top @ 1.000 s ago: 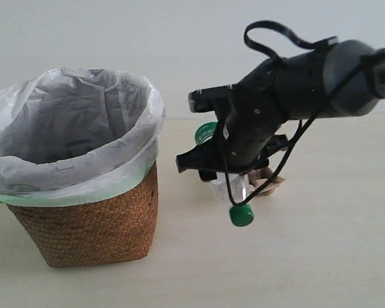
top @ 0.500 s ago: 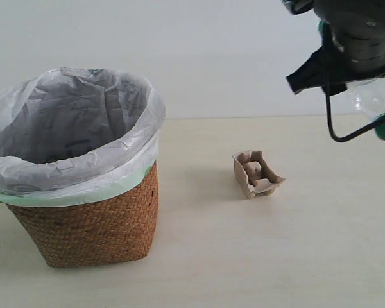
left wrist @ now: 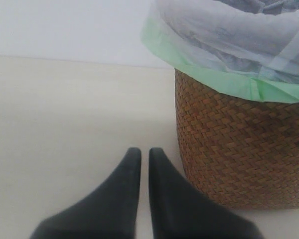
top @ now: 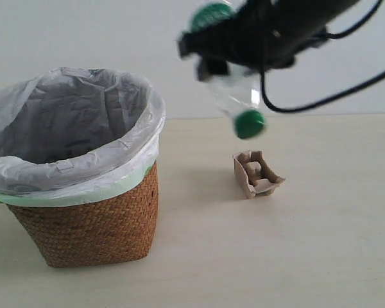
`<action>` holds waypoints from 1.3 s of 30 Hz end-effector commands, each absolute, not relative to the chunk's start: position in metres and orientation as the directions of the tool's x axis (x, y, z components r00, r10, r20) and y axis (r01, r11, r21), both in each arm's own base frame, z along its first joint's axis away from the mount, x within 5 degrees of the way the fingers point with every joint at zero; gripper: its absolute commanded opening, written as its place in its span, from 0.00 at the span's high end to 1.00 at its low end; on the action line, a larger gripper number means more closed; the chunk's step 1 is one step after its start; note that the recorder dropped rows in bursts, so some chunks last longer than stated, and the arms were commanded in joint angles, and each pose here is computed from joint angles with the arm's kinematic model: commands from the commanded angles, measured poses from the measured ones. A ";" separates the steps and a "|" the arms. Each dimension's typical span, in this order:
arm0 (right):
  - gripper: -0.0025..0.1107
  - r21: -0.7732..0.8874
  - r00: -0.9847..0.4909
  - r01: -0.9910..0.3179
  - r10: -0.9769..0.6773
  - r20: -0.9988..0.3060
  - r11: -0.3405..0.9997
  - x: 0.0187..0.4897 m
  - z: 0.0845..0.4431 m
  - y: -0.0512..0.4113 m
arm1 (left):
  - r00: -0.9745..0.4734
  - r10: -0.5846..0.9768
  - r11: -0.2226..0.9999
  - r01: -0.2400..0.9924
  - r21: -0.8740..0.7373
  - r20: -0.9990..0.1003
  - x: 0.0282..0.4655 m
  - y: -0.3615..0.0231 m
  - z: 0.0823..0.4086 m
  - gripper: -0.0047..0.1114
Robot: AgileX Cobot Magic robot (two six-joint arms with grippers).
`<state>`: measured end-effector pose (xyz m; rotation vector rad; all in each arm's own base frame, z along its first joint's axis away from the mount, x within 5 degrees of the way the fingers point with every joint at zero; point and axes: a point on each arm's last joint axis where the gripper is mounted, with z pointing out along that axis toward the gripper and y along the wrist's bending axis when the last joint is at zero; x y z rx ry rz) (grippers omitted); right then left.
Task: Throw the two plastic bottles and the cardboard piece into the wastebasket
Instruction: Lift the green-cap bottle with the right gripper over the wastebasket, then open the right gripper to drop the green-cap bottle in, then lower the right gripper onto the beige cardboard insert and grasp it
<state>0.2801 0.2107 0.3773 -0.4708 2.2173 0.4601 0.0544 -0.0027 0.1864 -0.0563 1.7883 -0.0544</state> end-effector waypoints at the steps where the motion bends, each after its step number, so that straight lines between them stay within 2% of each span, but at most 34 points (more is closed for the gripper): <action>1: 0.56 0.443 -0.497 -0.648 0.096 -0.862 0.620 0.277 0.435 0.241 | -0.214 -0.075 0.997 -0.014 -0.074 -0.974 0.054 -0.002 0.186 0.91; 2: 0.39 0.483 -0.512 -0.646 0.133 -0.848 0.591 0.278 0.440 0.244 | -0.214 -0.075 0.997 -0.014 -0.074 -0.974 0.054 -0.002 0.186 0.91; 3: 0.17 0.519 -0.533 -0.639 0.160 -0.831 0.568 0.279 0.443 0.247 | -0.214 -0.075 0.997 -0.014 -0.074 -0.974 0.054 -0.002 0.186 0.91; 4: 0.07 0.526 -0.539 -0.640 0.160 -0.827 0.560 0.281 0.444 0.249 | -0.214 -0.075 0.997 -0.014 -0.074 -0.974 0.054 -0.002 0.186 0.91; 6: 0.10 0.539 -0.559 -0.630 0.155 -0.815 0.560 0.284 0.441 0.252 | -0.214 -0.075 0.997 -0.014 -0.074 -0.974 0.054 -0.002 0.186 0.91; 11: 0.10 0.598 -0.638 -0.538 0.177 -0.750 0.594 0.297 0.422 0.258 | -0.214 -0.075 0.997 -0.014 -0.074 -0.974 0.054 -0.002 0.186 0.91; 20: 0.10 0.547 -0.658 -0.550 0.076 -0.749 0.631 0.300 0.406 0.262 | -0.214 -0.075 0.997 -0.014 -0.074 -0.974 0.054 -0.002 0.186 0.91; 26: 0.11 0.404 -0.616 -0.547 -0.024 -0.788 0.733 0.304 0.399 0.252 | -0.214 -0.075 0.997 -0.014 -0.074 -0.974 0.054 -0.002 0.186 0.91; 29: 0.11 0.335 -0.652 -0.451 -0.050 -0.756 0.827 0.308 0.390 0.242 | -0.214 -0.075 0.997 -0.014 -0.074 -0.974 0.054 -0.002 0.186 0.91; 33: 0.11 0.154 -0.692 -0.298 -0.102 -0.715 0.942 0.313 0.378 0.220 | -0.214 -0.075 0.997 -0.014 -0.074 -0.974 0.054 -0.002 0.186 0.91; 39: 0.11 -0.119 -0.753 -0.163 -0.201 -0.626 0.979 0.322 0.358 0.197 | -0.214 -0.075 0.997 -0.014 -0.074 -0.974 0.054 -0.002 0.186 0.91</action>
